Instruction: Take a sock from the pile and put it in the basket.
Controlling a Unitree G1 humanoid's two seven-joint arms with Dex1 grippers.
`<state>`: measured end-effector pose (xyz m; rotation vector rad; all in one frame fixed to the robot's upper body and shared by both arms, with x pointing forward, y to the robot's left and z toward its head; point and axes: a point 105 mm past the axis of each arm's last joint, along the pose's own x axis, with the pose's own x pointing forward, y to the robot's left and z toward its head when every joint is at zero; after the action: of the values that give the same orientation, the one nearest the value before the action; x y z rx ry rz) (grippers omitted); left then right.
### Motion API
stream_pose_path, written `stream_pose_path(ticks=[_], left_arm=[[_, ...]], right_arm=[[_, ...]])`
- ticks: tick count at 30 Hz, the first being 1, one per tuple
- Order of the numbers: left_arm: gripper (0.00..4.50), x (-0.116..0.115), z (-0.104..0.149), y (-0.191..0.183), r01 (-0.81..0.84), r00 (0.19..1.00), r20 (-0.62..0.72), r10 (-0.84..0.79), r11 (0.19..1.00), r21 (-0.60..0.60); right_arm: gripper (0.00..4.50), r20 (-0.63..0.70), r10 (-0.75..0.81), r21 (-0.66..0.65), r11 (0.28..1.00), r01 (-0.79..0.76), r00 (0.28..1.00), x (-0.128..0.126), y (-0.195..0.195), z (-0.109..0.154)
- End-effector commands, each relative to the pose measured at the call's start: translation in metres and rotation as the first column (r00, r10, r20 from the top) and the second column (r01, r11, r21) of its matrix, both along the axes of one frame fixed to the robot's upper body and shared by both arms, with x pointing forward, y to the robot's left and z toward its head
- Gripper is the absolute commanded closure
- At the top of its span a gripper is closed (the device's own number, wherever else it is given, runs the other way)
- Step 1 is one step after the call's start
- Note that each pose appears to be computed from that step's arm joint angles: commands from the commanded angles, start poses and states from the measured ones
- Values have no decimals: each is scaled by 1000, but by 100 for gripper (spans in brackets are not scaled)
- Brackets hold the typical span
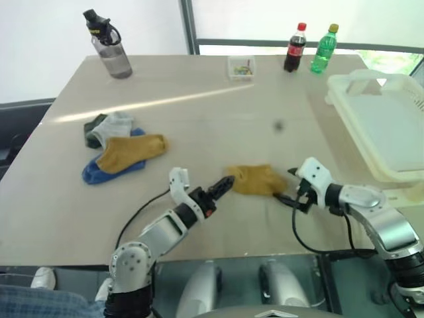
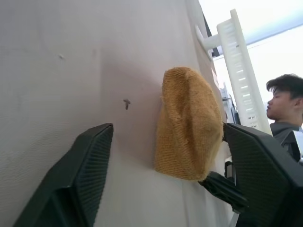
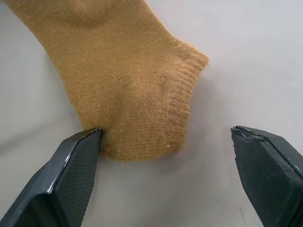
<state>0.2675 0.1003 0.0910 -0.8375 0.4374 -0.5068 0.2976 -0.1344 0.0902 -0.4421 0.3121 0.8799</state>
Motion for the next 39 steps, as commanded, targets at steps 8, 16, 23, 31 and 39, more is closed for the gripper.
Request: stream_pose_path(ticks=[8,16,23,31,39], left_arm=[[71,-6,10,38,-114,987,132,95,982,148],[71,-7,5,61,-175,929,364,-73,779,603],[71,20,26,75,-363,831,533,-159,571,736],[71,51,39,99,-507,793,596,-125,408,759],[71,57,23,120,-483,838,533,-117,296,824]], right_arm=[[0,7,0,70,998,0,1000,-4,-3,18],[0,24,110,324,940,-111,994,-19,11,62],[0,94,205,427,875,-226,974,-35,17,91],[0,140,246,472,835,-283,959,-45,22,105],[0,188,221,478,830,-286,957,-46,17,110]])
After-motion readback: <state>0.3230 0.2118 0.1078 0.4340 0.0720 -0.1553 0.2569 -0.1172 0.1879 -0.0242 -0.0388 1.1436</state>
